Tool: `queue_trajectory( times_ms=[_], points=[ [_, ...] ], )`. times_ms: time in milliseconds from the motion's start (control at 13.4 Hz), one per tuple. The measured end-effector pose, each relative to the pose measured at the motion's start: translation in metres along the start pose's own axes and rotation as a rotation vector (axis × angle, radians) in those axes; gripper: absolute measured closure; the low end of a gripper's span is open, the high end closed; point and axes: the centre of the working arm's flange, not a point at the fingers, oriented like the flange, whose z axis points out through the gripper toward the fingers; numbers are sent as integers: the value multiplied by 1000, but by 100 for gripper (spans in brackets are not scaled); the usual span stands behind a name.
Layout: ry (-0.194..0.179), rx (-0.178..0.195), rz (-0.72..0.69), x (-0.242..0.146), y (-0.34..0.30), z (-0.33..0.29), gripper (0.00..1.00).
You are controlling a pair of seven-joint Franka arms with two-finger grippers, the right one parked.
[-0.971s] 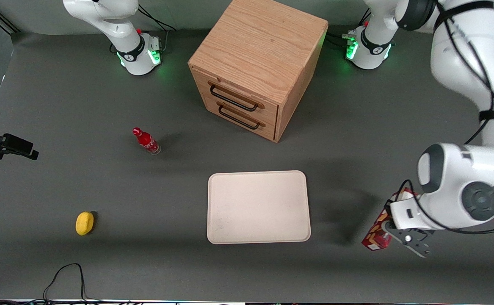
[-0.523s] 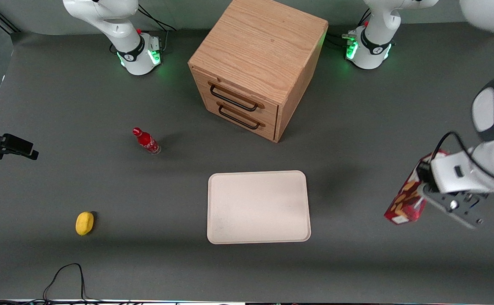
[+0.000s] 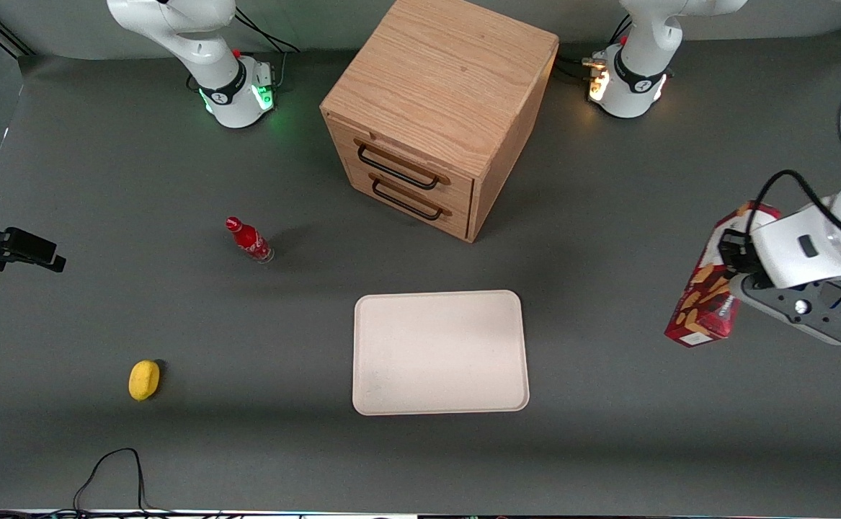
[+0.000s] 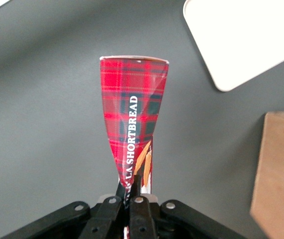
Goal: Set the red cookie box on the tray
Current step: 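Lift the shortbread box upright with the left gripper, then carry the upright box over the cream tray with the left gripper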
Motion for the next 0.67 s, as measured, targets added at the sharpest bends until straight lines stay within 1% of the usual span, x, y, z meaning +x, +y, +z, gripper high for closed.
queue_trajectory(
  times_ms=[149,374,523,672],
  points=[
    [5,1,-153,12,47,1,98],
    [43,5,-365,31,132,6,98],
    [74,-8,-510,41,176,12,98],
    [87,-34,-627,47,204,18,98]
  ],
)
